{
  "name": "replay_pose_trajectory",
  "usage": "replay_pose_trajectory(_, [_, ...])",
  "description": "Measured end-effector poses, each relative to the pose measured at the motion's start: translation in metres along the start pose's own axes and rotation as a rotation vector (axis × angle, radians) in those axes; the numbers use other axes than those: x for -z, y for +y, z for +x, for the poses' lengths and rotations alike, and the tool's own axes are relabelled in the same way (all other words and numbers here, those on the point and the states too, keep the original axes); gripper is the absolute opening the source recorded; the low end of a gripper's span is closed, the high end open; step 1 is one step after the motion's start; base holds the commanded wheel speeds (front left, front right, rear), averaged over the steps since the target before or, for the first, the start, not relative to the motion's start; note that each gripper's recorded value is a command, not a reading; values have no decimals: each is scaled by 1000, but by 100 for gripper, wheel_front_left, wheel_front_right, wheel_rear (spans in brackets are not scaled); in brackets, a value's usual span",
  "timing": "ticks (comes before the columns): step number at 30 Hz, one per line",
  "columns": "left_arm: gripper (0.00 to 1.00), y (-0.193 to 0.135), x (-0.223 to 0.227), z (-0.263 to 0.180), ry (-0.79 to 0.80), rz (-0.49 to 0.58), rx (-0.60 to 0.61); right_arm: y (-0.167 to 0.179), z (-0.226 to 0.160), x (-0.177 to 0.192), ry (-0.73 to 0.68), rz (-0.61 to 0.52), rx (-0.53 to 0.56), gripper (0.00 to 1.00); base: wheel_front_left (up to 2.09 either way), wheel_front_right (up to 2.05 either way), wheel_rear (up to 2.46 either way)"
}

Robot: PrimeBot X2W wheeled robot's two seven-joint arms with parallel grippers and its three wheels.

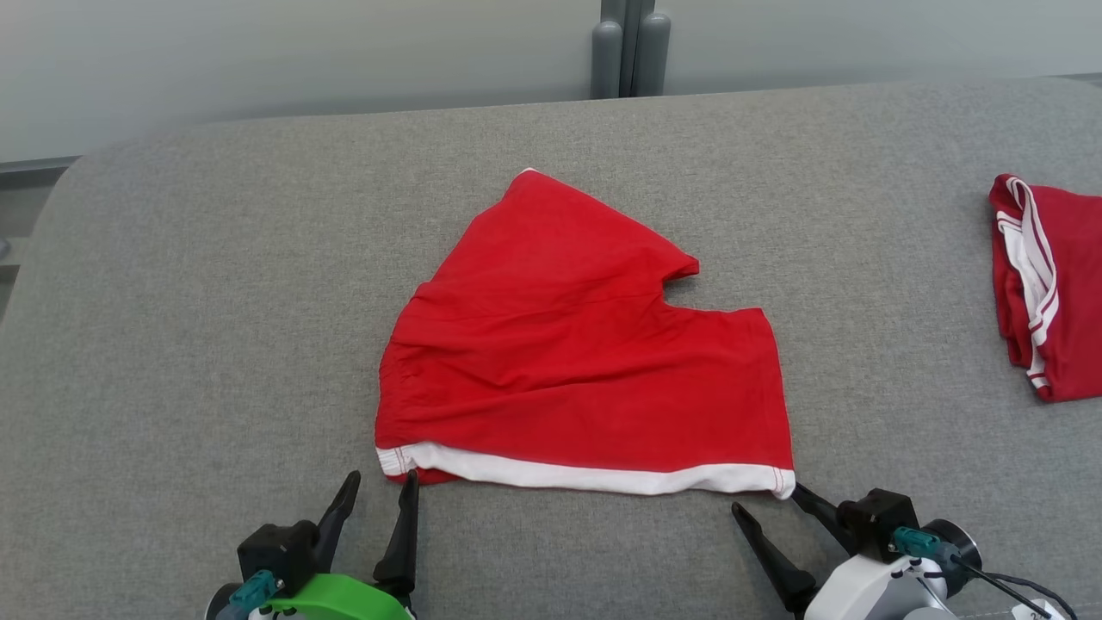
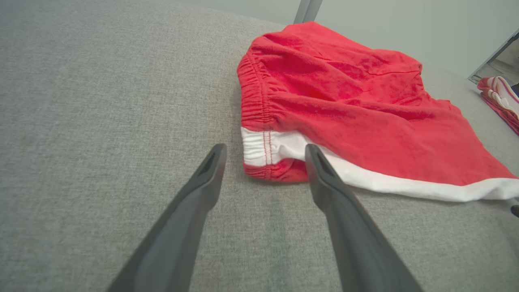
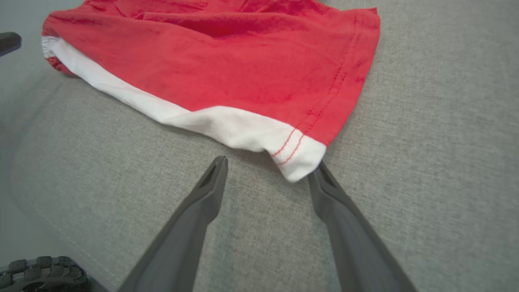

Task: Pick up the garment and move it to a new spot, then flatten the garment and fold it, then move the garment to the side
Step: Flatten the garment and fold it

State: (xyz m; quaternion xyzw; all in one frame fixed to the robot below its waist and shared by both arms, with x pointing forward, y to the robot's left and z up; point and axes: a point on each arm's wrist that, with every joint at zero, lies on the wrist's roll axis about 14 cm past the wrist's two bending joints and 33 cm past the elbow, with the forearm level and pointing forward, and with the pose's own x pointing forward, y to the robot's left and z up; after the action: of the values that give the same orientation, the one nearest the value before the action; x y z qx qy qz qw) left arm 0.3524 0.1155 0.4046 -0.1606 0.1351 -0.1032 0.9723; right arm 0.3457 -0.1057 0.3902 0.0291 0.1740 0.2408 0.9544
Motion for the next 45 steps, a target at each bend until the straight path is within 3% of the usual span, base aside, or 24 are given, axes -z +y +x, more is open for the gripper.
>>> replay_pose_trajectory(21, [100, -4, 0, 2, 2, 2, 14, 3, -7, -14, -53, -11, -7, 100, 0, 0, 0])
replay_pose_trajectory(41, [100, 1, 3, -1, 10, -6, -3, -2, 3, 4, 5, 62, 17, 100, 0, 0, 0])
replay_pose_trajectory(42, [100, 0, 4, -1, 10, -7, -1, -3, 3, 4, 6, 63, 18, 95, 0, 0, 0])
replay_pose_trajectory(43, [100, -1, 4, -1, 11, -11, 1, -3, 3, 4, 6, 64, 18, 80, 0, 0, 0])
replay_pose_trajectory(44, [100, -2, 4, -1, 12, -13, 3, -3, 3, 4, 7, 68, 19, 50, 0, 0, 0])
replay_pose_trajectory(45, [100, -2, 5, -1, 14, -16, 5, -3, 3, 4, 7, 70, 20, 31, 0, 0, 0])
